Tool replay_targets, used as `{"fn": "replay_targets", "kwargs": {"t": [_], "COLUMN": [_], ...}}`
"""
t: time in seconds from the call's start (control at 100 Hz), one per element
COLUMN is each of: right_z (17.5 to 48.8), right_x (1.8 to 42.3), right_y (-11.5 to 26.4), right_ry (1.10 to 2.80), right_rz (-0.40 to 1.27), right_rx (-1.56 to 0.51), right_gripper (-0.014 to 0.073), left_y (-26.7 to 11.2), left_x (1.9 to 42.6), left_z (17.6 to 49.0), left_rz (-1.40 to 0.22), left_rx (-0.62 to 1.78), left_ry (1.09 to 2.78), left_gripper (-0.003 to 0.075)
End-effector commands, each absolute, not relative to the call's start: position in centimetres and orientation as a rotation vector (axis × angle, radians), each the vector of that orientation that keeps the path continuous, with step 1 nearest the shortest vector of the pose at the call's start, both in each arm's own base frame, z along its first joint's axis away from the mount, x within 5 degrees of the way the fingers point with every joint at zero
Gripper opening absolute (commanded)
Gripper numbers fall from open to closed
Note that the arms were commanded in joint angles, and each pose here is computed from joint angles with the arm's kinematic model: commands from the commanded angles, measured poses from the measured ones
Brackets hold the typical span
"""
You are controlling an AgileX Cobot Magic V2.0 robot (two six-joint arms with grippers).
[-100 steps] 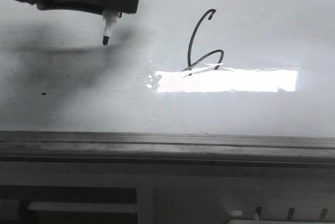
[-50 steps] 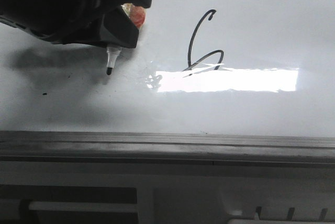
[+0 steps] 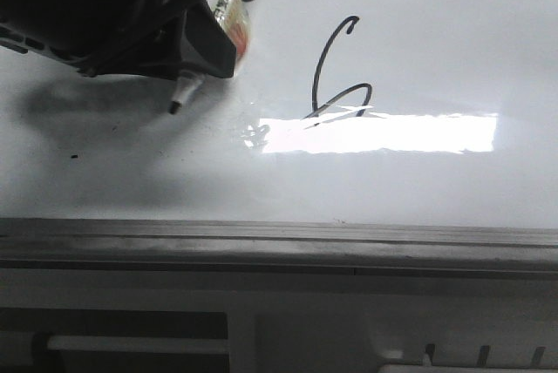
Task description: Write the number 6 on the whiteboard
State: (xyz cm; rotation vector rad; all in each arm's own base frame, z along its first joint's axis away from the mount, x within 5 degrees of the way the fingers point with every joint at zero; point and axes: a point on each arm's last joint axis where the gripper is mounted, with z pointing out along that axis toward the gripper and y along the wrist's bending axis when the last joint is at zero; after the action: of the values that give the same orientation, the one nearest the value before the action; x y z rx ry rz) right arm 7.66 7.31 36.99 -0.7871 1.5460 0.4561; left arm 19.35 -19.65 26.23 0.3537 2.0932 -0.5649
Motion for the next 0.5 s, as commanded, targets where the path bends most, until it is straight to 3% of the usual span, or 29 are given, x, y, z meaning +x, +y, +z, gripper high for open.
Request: {"fn": "replay_targets", "kwargs": {"t": [0.0, 0.17, 0.36, 0.49], "right_z": [38.6, 38.7, 38.7, 38.7], "right_x": [7.7, 7.6, 7.6, 7.3], "right_y": [7.1, 7.1, 7.1, 6.9], "right_ry": [1.461, 1.466, 1.466, 1.463], "right_rz": [0.449, 0.469, 0.478, 0.477], "right_rx": [-0.732, -0.722, -0.717, -0.722], "right_gripper": [-0.0064, -0.0064, -0.0064, -0.0064], "left_y": [-18.9, -18.9, -18.9, -18.4], "left_x": [20.1, 20.1, 20.1, 19.4], "left_z": [26.7, 26.7, 26.8, 28.2], "left_rz": [-0.489, -0.489, -0.489, -0.524], "left_rx": [0.252, 0.252, 0.249, 0.247], "left_ry": [2.080, 2.080, 2.076, 2.030], "left_gripper": [0.0287, 0.0314, 0.0517, 0.0564]}}
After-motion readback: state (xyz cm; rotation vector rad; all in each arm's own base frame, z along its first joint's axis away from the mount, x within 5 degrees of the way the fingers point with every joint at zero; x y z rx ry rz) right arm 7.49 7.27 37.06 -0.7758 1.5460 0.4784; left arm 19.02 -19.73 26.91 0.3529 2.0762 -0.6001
